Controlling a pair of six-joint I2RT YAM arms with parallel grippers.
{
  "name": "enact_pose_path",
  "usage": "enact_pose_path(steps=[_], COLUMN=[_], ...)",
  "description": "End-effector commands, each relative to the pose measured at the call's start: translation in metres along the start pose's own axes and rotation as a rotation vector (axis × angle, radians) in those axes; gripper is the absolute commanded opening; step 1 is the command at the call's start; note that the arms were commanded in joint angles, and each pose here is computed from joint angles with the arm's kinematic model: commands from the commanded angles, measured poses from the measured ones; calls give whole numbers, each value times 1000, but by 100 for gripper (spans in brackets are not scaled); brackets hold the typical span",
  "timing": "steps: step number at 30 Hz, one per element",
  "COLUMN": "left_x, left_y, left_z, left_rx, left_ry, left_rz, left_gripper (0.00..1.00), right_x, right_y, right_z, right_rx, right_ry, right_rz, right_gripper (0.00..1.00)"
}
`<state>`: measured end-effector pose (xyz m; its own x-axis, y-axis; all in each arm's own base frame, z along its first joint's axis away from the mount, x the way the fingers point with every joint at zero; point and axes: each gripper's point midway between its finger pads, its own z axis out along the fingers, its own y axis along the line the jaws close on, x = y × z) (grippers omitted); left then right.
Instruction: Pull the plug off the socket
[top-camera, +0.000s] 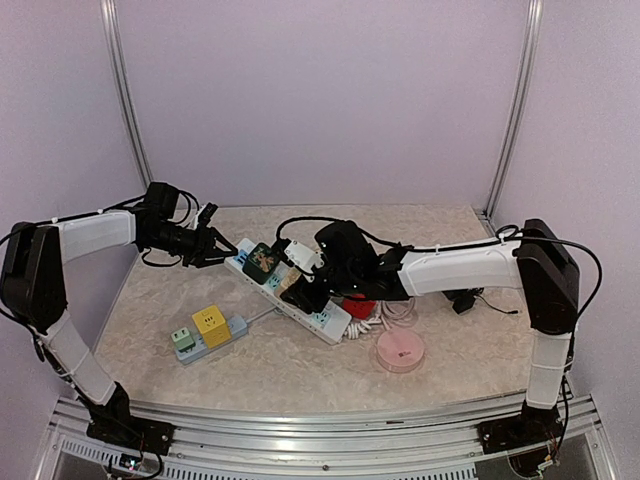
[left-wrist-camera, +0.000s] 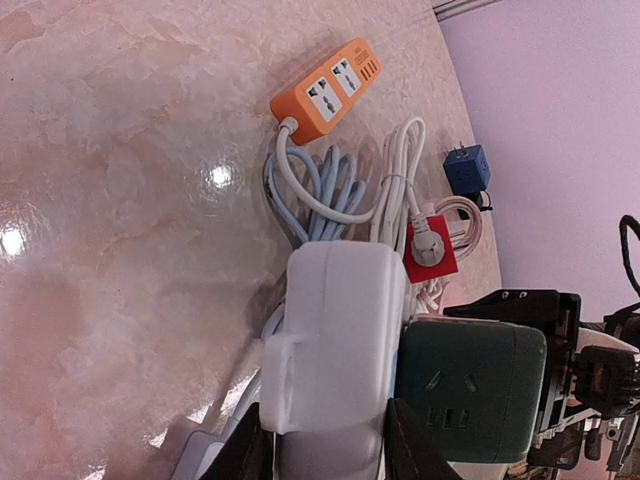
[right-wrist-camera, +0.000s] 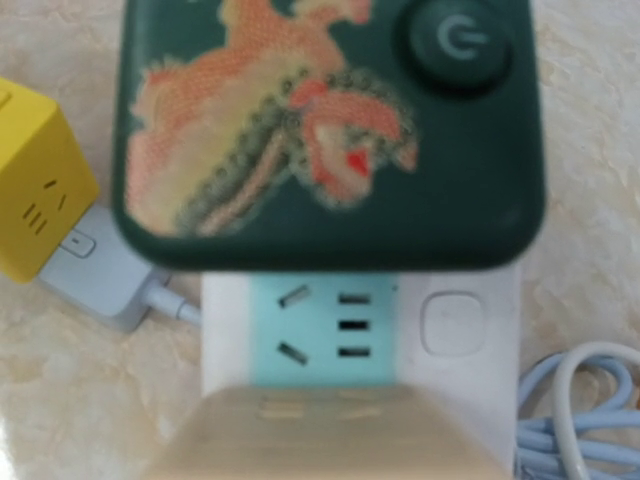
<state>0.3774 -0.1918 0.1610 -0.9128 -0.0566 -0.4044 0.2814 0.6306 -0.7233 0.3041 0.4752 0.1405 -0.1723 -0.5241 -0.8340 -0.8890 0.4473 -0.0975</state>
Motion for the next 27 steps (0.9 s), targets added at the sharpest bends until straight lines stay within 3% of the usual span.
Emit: enact_pose_path(steps=[1, 7, 19, 27], left_x=[-7, -7, -7, -7], left_y=[-2, -2, -4, -5], left_z=[-2, -2, -2, -2], left_rx=[-32, -30, -24, -24], left_ry=[-37, -37, -36, -38], left_rz=[96, 96, 99, 104], left_gripper=[8, 8, 8, 8], right_x=[4, 3, -14, -10], right_y=[6, 6, 2, -1], right_z=[6, 5, -6, -5], right_rx=[-11, -12, -125, -130], right_ry=[17, 11, -76, -65], right_rz=[-3, -16, 71, 82], right_gripper=[24, 0, 0, 0])
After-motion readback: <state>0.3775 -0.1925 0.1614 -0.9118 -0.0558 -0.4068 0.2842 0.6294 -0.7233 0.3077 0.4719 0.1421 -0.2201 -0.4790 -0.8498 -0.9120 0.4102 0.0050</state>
